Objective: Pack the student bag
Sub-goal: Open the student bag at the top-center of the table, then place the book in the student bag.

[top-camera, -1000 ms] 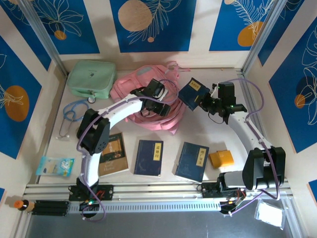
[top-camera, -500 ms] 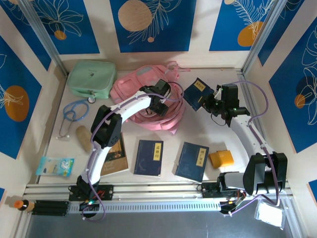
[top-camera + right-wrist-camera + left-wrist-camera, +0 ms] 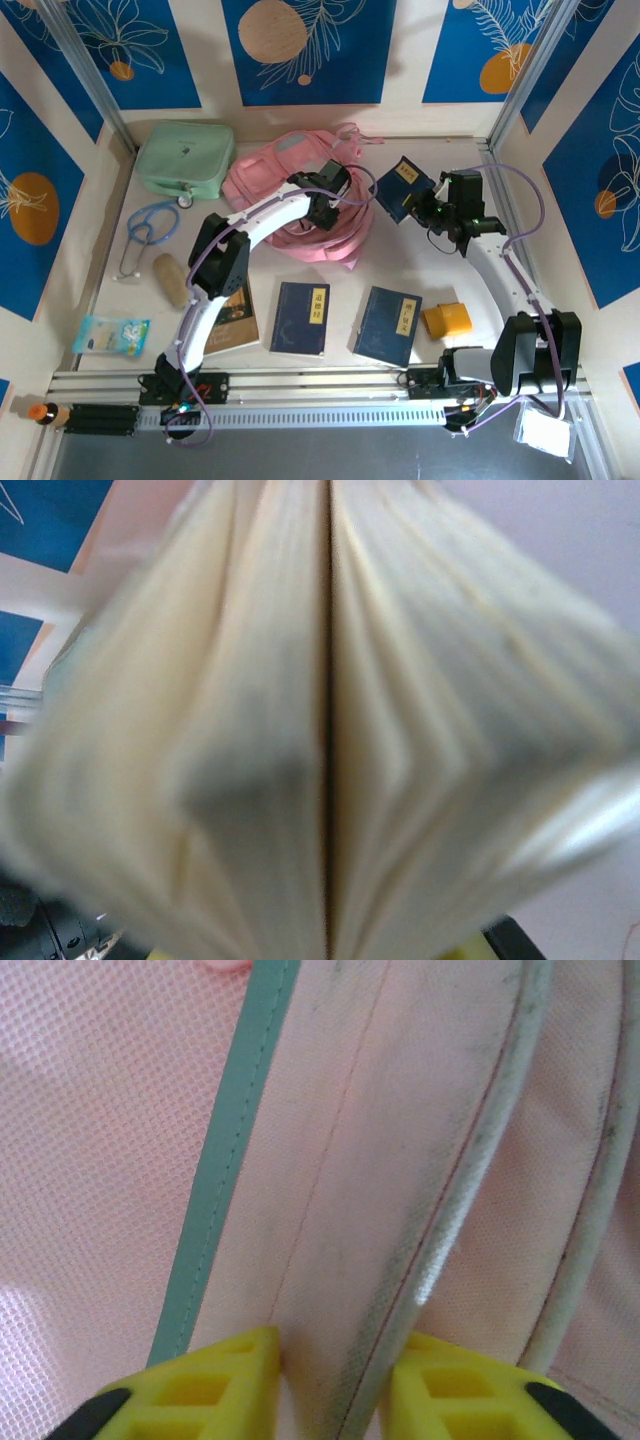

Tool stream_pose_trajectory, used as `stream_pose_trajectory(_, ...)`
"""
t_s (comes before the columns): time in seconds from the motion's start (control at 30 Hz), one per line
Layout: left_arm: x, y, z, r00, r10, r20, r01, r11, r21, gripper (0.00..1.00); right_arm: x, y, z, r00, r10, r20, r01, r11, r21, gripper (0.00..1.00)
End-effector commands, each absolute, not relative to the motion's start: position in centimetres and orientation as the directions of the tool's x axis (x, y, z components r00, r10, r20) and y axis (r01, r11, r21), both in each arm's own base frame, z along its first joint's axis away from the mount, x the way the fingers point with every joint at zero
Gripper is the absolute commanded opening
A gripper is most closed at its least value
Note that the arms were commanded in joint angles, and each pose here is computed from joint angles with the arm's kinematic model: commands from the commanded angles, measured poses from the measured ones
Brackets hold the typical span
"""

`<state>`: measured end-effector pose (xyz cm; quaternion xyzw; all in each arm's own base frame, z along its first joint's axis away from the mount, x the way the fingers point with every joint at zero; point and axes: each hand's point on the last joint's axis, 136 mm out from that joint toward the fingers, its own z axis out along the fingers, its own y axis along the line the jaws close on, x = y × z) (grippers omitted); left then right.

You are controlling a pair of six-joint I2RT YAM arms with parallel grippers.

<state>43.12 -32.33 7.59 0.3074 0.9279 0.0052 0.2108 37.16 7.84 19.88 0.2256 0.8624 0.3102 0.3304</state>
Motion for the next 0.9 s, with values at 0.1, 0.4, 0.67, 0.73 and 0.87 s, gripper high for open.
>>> stream_pose_trajectory(0.1, 43.5, -32.1, 13.7, -0.692, 0.519, -0.501, 0.535, 0.835, 0.127, 0.08, 36.8, 6.3, 22.5, -0.608, 0.612, -0.505, 0.152, 0.715, 0.683, 0.0)
stream_pose_trajectory(0.4, 43.8, -31.7, 21.0, -0.606, 0.396, -0.69, 0.48, 0.874, 0.08, 0.0, 35.9, 6.0, 21.8, -0.617, 0.614, -0.492, 0.167, 0.714, 0.68, 0.0)
stream_pose_trajectory(0.67, 43.3, -31.8, 26.3, -0.501, 0.31, -0.808, 0.492, 0.87, 0.029, 0.0, 35.4, 9.1, 21.6, -0.699, 0.589, -0.406, 0.092, 0.636, 0.766, 0.0)
stream_pose_trajectory(0.73, 43.2, -32.1, 27.3, -0.481, 0.295, -0.825, 0.502, 0.864, 0.016, 0.0, 35.4, 10.5, 21.3, -0.725, 0.588, -0.359, 0.077, 0.587, 0.806, 0.0)
stream_pose_trajectory(0.87, 42.9, -32.1, 29.8, -0.447, 0.254, -0.858, 0.504, 0.863, -0.007, 0.0, 35.7, 13.2, 20.4, -0.775, 0.571, -0.269, 0.073, 0.505, 0.86, 0.0)
